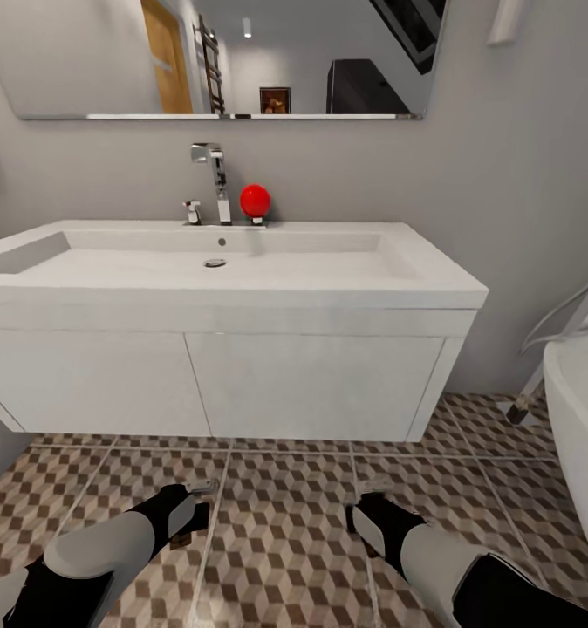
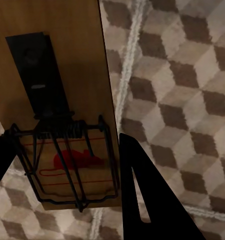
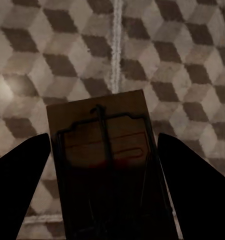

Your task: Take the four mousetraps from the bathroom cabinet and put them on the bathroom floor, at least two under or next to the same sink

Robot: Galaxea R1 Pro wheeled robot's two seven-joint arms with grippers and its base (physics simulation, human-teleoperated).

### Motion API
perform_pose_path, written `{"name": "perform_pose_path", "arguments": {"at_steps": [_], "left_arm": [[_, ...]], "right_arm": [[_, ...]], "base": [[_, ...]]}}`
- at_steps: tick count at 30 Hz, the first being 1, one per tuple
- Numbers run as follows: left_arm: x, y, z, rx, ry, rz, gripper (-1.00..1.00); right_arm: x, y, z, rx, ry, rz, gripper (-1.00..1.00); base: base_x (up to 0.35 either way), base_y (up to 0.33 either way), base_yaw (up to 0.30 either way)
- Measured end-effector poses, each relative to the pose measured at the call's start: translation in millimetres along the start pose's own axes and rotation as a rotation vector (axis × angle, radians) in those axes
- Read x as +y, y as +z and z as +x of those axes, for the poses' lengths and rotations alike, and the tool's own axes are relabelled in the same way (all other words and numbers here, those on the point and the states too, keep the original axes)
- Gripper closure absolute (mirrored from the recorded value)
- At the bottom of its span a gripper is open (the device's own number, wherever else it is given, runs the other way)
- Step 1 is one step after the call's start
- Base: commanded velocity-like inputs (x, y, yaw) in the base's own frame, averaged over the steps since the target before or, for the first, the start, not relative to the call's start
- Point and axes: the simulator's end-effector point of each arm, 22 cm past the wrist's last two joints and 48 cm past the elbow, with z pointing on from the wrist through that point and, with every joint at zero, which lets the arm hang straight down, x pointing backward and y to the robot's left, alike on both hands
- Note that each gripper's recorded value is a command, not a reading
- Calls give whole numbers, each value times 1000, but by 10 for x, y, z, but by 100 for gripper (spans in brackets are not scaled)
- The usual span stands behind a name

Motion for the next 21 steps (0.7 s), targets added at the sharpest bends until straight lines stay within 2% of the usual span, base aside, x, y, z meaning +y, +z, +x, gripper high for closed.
{"name": "perform_pose_path", "arguments": {"at_steps": [3,7,14,16,19,21], "left_arm": [[-4,60,32,-2,0,0,100],[-4,131,85,8,1,-2,100],[-18,250,207,39,3,-1,100],[-96,275,255,50,7,8,100],[-175,315,322,65,14,15,100],[-244,340,361,72,17,24,100]], "right_arm": [[106,64,-7,-41,-27,-41,100],[139,129,-90,-106,-11,-57,100],[169,237,-26,-102,-11,-63,100],[194,263,-31,-105,-6,-75,100],[288,273,-165,-167,16,-110,100],[330,286,-201,-185,24,-121,100]], "base": [[0,0,0],[0,0,0],[0,0,0],[0,0,0],[0,0,0],[0,0,0]]}}
